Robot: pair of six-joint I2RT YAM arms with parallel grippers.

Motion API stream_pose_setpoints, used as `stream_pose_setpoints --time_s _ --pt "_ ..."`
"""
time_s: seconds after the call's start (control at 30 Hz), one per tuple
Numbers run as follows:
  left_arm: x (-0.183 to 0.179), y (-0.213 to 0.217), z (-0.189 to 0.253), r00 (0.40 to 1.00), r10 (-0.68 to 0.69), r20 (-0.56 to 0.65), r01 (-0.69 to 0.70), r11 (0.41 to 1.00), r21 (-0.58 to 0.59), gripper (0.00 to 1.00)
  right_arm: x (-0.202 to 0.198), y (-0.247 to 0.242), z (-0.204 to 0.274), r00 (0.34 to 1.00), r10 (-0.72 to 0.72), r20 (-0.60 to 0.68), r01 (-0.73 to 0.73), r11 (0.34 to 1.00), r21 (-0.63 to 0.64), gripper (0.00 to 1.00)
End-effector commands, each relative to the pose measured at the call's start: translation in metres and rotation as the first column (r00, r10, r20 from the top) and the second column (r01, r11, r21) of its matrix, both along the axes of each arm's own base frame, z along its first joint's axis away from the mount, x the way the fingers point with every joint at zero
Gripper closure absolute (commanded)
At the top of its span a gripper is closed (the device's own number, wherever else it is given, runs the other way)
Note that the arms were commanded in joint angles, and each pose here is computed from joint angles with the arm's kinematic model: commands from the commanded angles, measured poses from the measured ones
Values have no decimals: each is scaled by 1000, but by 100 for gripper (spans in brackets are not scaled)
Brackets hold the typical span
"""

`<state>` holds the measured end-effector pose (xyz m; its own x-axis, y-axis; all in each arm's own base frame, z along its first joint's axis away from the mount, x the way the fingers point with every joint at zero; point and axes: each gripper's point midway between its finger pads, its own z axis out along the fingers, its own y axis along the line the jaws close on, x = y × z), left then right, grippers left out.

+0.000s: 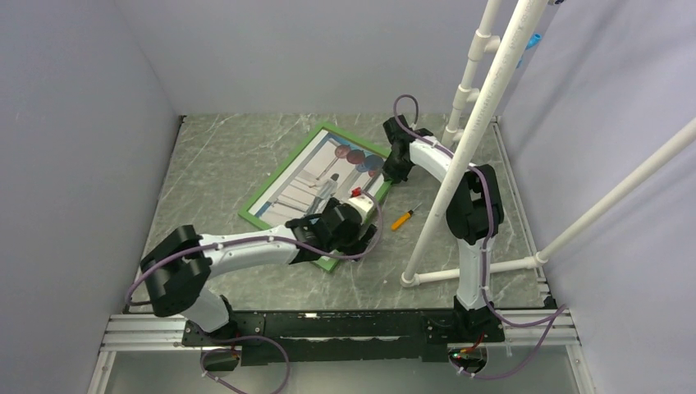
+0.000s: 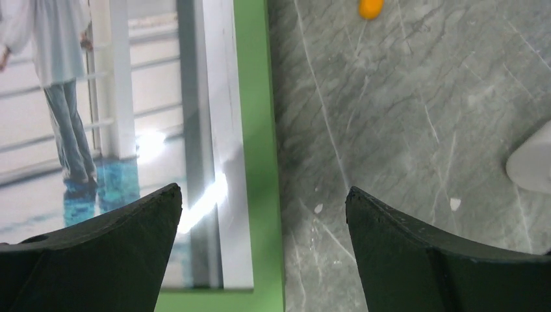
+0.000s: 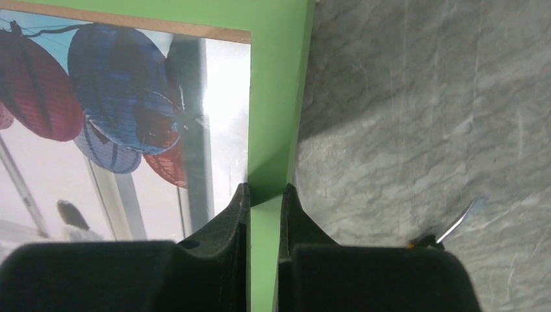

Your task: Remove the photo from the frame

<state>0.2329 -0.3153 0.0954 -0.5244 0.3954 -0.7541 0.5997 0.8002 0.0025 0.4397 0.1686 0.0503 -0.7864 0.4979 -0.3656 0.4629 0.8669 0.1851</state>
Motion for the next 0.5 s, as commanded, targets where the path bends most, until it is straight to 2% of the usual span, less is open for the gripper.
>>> stream_pose_setpoints --time_s 0.0,0.17,0.47 --pt "19 -4 8 989 49 137 -65 991 120 0 1 24 67 997 -25 75 4 966 257 100" --pt "22 -10 5 965 20 263 -103 947 305 1 -3 24 68 999 -33 29 24 963 268 100" --pt "30 -10 -22 939 -47 342 -131 869 477 4 -12 26 57 999 -40 -19 43 954 298 100"
